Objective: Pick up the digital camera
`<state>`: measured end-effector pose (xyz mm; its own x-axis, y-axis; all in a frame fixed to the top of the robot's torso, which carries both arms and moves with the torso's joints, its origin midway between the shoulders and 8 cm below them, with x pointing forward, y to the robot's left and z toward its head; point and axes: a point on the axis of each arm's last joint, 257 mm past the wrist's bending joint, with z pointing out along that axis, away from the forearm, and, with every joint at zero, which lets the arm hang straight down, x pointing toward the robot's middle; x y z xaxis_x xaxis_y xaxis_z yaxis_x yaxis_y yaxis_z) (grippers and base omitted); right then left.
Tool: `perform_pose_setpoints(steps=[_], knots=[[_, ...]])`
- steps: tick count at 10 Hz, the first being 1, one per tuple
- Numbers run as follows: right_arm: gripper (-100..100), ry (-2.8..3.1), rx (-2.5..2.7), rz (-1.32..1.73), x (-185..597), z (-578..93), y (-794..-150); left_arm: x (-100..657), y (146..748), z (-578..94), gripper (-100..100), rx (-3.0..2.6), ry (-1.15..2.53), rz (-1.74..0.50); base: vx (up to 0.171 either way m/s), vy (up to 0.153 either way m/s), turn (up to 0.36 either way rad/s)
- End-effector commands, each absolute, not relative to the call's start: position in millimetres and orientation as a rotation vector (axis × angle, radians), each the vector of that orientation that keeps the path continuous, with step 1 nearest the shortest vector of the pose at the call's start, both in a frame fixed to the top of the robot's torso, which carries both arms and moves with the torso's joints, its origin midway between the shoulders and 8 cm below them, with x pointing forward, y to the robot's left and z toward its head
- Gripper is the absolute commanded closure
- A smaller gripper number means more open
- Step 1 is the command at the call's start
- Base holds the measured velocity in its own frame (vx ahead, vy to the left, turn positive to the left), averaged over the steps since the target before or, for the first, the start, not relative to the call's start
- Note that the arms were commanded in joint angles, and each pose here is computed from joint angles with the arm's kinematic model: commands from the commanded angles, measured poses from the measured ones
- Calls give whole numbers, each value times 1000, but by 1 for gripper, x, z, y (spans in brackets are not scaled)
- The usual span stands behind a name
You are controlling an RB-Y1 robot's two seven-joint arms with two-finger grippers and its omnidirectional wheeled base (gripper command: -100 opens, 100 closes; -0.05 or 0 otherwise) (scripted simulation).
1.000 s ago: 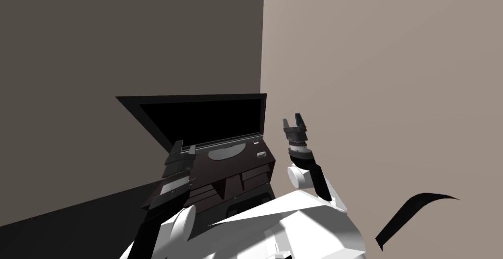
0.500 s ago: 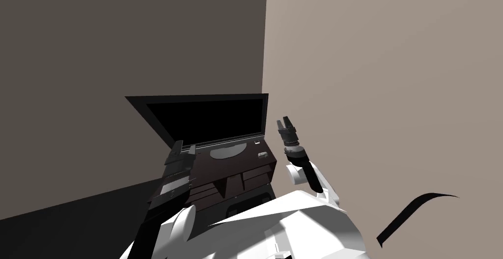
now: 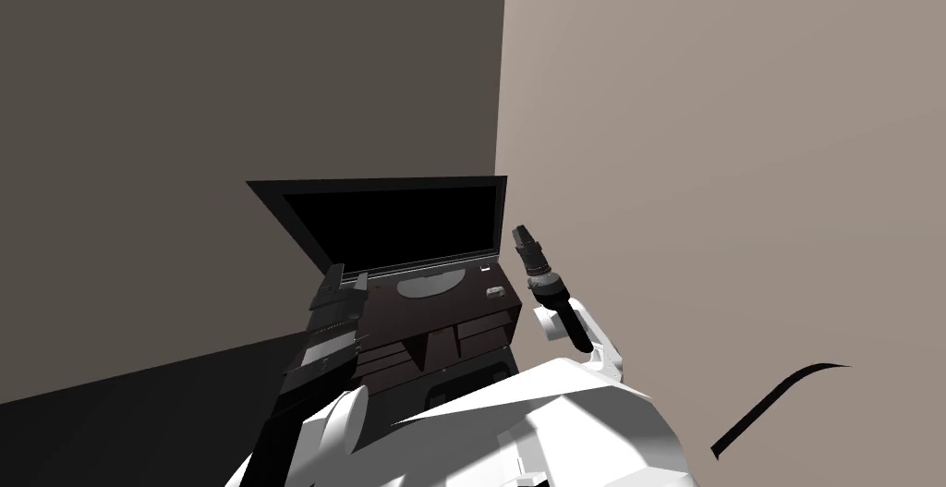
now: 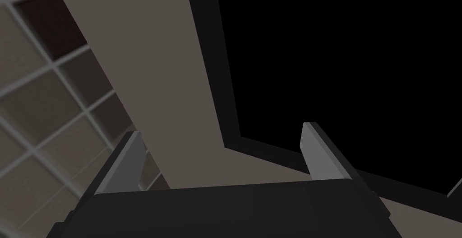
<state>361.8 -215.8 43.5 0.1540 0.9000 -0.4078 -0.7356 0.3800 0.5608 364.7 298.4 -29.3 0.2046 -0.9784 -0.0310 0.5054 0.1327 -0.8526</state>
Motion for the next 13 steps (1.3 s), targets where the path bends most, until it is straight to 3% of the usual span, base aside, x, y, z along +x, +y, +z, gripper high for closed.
perform_pose_setpoints(steps=[1, 13], knots=[[-100, 805, 217, 1167, 366, 39, -209, 365, 298, -29, 0, -832, 715, -1221, 4, -14, 37], [-100, 1030, -75, 1030, 406, -30, -148, 365, 298, -29, 0, -832, 715, -1221, 5, -14, 42]])
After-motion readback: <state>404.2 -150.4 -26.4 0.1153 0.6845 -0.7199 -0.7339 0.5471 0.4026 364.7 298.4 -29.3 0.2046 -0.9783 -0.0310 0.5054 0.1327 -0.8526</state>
